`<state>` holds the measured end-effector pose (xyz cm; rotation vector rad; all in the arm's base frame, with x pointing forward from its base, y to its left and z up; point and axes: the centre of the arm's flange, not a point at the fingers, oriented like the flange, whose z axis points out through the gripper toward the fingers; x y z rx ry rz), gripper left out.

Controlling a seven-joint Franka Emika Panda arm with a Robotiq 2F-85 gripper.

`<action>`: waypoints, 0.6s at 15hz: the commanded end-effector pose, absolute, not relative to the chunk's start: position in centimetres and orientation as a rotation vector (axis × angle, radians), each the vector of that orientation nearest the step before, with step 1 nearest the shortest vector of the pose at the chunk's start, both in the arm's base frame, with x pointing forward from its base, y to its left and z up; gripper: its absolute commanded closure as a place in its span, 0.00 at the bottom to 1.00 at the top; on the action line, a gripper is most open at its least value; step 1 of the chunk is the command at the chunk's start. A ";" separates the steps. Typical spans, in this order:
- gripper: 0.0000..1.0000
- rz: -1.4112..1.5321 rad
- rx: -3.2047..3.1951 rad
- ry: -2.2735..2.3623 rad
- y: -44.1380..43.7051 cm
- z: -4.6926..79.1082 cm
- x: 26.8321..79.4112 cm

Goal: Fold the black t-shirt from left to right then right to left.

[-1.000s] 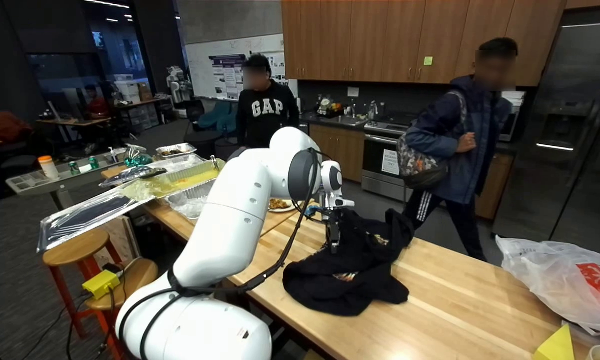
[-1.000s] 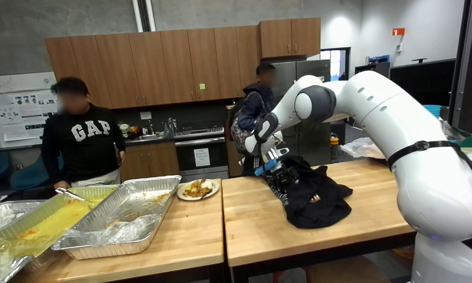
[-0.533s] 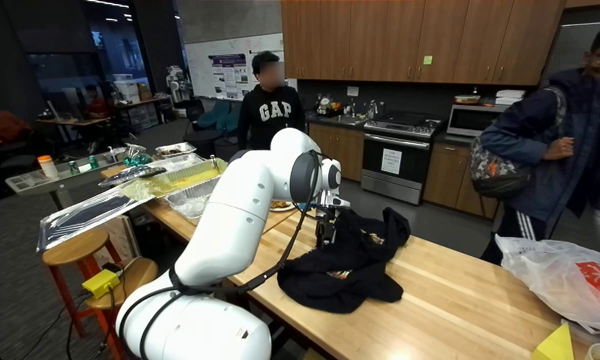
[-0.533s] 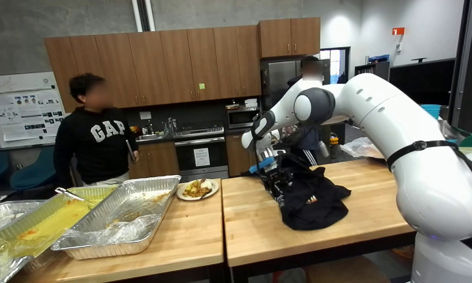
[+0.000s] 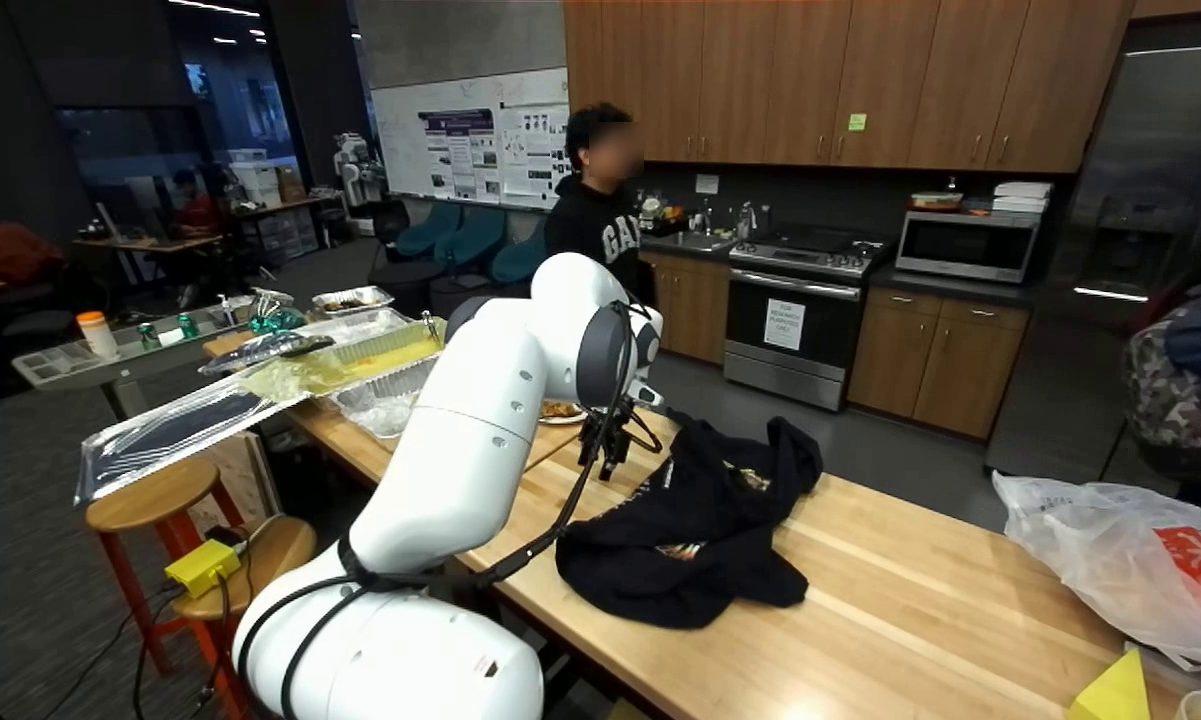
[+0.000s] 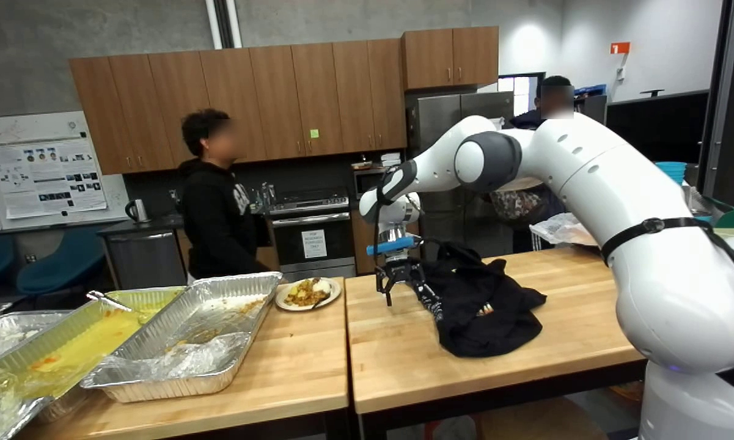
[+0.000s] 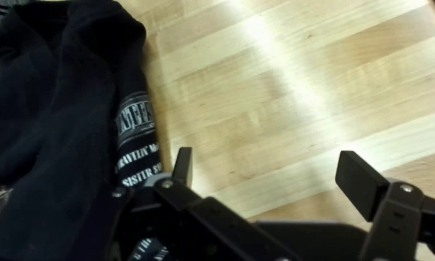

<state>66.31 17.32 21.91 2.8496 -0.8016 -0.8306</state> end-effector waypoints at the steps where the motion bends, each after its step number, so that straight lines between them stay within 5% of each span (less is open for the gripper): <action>1: 0.00 -0.704 3.015 -0.743 15.4 26.8 65.3; 9: 0.00 -0.288 2.875 -1.225 1.8 33.1 65.1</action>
